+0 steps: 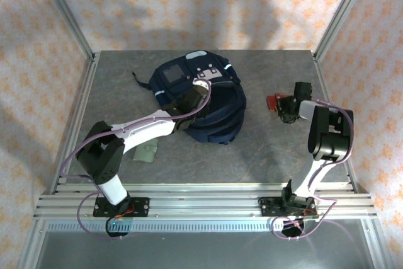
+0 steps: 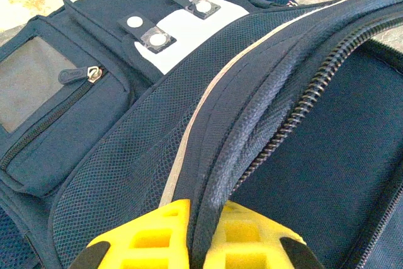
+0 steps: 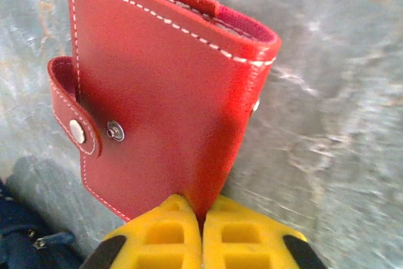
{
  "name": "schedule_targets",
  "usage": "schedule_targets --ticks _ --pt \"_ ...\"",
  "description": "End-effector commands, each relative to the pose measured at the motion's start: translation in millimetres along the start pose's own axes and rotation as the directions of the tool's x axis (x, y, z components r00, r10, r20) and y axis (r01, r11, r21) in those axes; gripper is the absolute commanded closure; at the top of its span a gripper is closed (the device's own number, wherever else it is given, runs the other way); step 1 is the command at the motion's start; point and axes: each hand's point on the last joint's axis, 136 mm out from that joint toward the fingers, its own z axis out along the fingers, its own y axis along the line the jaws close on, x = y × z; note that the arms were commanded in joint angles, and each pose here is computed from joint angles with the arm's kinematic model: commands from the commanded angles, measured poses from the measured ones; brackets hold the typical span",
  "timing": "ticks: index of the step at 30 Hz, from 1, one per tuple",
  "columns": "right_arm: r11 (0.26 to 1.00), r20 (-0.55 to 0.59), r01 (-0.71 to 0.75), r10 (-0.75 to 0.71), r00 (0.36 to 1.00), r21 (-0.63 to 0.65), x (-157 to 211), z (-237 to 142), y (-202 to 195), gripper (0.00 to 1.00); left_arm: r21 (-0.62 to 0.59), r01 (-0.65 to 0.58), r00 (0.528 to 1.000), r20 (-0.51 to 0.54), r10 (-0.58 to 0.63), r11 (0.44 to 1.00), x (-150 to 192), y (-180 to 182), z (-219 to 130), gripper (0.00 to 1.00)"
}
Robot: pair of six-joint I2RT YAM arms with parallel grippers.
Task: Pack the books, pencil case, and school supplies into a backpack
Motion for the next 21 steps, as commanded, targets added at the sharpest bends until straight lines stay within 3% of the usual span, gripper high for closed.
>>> schedule_targets --ticks 1,10,14,21 --pt "0.999 -0.004 0.030 -0.030 1.000 -0.025 5 -1 4 0.99 0.004 0.072 0.995 0.074 -0.072 0.997 -35 7 -14 0.98" --pt "0.935 0.056 0.203 -0.195 0.979 -0.290 36 -96 64 1.00 0.064 0.084 0.993 0.077 -0.089 0.994 -58 1 -18 1.00" --pt "0.878 0.028 0.296 -0.309 0.951 -0.376 78 -127 71 1.00 0.091 0.089 0.992 0.080 -0.097 0.992 -70 -4 -19 1.00" --pt "0.804 -0.087 0.369 -0.456 0.885 -0.466 157 -147 57 1.00 0.158 0.123 0.988 0.078 -0.136 0.980 -85 -16 -22 1.00"
